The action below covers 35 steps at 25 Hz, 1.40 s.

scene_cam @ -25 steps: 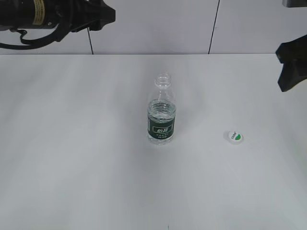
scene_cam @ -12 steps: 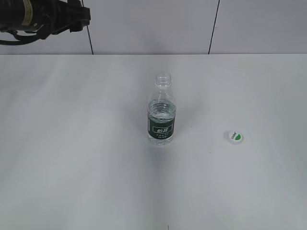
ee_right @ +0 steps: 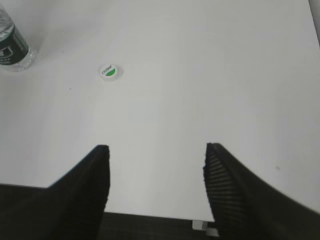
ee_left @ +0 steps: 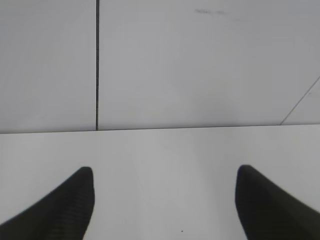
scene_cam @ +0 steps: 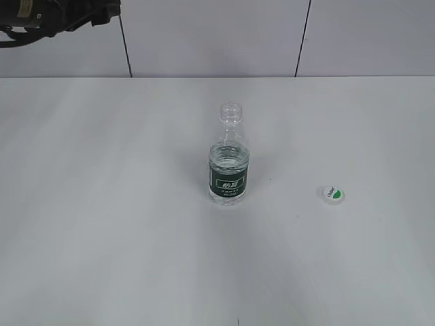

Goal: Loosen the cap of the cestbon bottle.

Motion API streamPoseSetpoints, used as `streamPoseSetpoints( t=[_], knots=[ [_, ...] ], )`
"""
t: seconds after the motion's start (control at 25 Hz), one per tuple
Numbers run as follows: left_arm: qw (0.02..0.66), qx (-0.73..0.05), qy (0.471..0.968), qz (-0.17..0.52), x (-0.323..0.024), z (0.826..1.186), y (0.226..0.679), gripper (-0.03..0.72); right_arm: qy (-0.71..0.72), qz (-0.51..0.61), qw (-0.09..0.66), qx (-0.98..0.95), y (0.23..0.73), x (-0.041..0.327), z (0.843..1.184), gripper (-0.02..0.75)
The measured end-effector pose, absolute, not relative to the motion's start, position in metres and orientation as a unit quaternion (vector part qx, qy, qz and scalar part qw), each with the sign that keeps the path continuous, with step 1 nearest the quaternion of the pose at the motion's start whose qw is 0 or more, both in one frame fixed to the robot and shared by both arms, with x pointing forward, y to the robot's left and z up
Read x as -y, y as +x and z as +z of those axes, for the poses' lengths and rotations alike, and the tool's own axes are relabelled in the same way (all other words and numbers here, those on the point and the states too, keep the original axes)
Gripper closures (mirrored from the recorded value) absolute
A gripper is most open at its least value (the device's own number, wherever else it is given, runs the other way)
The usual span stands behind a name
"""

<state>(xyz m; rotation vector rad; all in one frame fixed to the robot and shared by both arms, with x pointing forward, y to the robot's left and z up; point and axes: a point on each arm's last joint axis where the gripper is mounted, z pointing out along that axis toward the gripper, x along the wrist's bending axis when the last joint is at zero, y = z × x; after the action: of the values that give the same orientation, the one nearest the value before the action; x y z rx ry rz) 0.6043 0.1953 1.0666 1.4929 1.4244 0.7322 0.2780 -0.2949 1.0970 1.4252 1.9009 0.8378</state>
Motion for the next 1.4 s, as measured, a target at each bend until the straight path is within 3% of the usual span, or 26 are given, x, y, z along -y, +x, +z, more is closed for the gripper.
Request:
streamPoseSetpoints(
  t=[0.36, 1.4],
  knots=[
    [0.46, -0.582, 0.603, 0.295, -0.195, 1.067, 0.604, 0.155, 0.513, 0.382, 0.359, -0.68, 0.232, 0.306, 1.058, 0.279],
    [0.441, -0.58, 0.609, 0.313, -0.198, 1.066, 0.604, 0.155, 0.574, 0.34, 0.397, -0.631, 0.23, 0.303, 1.055, 0.279]
  ],
)
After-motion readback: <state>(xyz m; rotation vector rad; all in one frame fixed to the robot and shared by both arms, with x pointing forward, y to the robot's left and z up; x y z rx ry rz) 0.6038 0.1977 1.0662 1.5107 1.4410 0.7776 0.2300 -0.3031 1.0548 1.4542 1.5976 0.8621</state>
